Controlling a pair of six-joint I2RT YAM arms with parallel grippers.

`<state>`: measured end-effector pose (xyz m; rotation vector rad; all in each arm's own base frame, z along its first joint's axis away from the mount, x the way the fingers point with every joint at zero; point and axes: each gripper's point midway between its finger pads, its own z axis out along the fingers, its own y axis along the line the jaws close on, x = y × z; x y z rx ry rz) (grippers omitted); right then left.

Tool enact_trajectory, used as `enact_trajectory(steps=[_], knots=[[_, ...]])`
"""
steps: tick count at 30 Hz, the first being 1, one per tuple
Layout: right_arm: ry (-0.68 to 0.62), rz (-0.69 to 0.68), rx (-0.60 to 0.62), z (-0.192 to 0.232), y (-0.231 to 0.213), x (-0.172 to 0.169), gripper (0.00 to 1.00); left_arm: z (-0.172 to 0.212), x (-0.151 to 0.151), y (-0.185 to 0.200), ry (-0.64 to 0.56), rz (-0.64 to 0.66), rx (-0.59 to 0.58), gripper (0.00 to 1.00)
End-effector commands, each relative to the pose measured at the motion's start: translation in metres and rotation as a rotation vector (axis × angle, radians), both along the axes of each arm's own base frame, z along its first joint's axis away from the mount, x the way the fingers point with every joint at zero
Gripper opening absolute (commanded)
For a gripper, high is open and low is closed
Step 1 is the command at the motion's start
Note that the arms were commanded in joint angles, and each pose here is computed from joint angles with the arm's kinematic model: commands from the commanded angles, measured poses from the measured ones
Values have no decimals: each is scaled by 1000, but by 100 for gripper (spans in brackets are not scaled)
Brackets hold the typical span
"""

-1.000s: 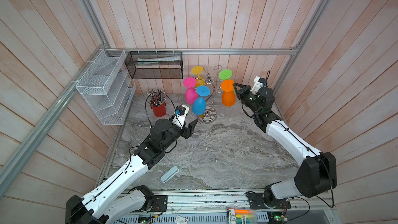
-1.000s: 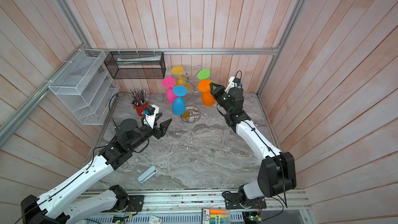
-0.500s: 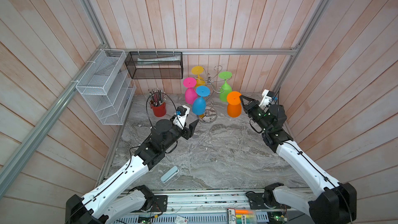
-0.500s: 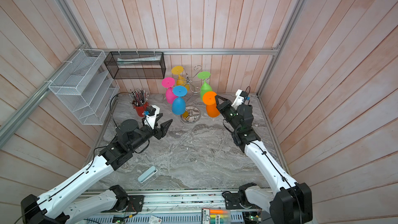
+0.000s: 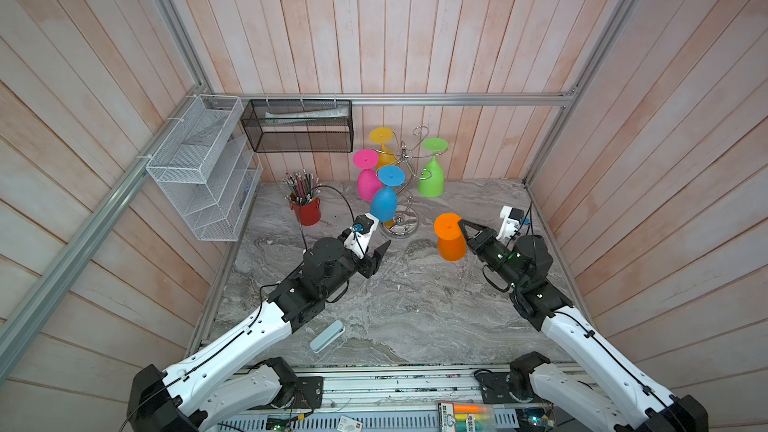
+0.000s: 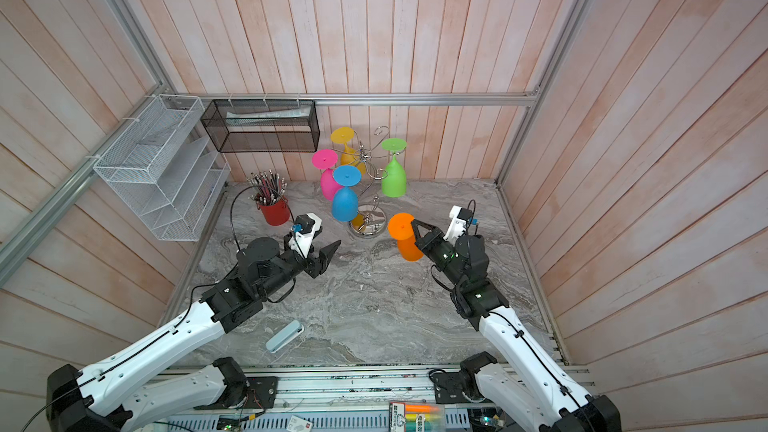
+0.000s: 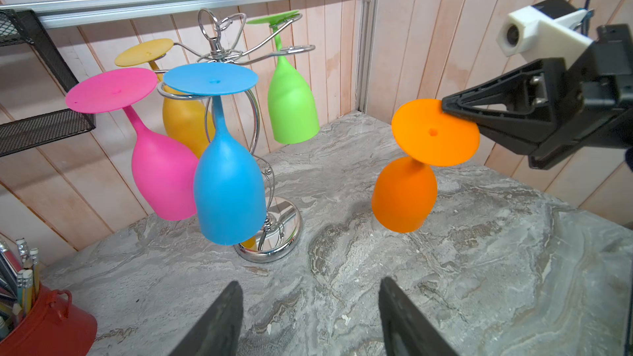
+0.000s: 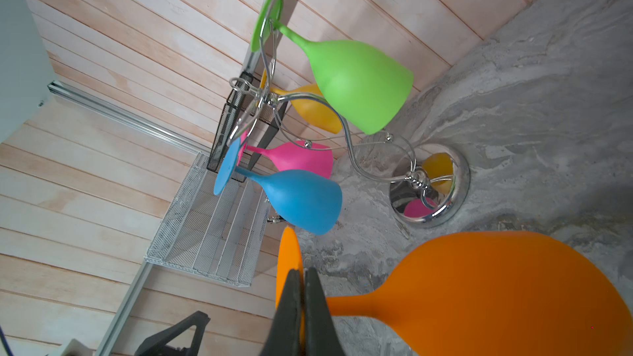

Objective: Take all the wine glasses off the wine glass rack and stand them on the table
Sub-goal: 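Pull the orange glass off the rack hook with the right gripper, away from the rack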

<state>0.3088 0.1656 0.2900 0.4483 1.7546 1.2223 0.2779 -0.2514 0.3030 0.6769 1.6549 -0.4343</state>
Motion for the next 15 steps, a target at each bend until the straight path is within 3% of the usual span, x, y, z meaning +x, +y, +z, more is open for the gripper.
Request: enact_trajectory(steps=[1,15], knots=[[1,12,-35,-9,4,-7,0,-5,-1,-2,-44,9,52,65],[-143,14,-263,-9,11,-21,0,1,-8,-7,-92,20,79,66]])
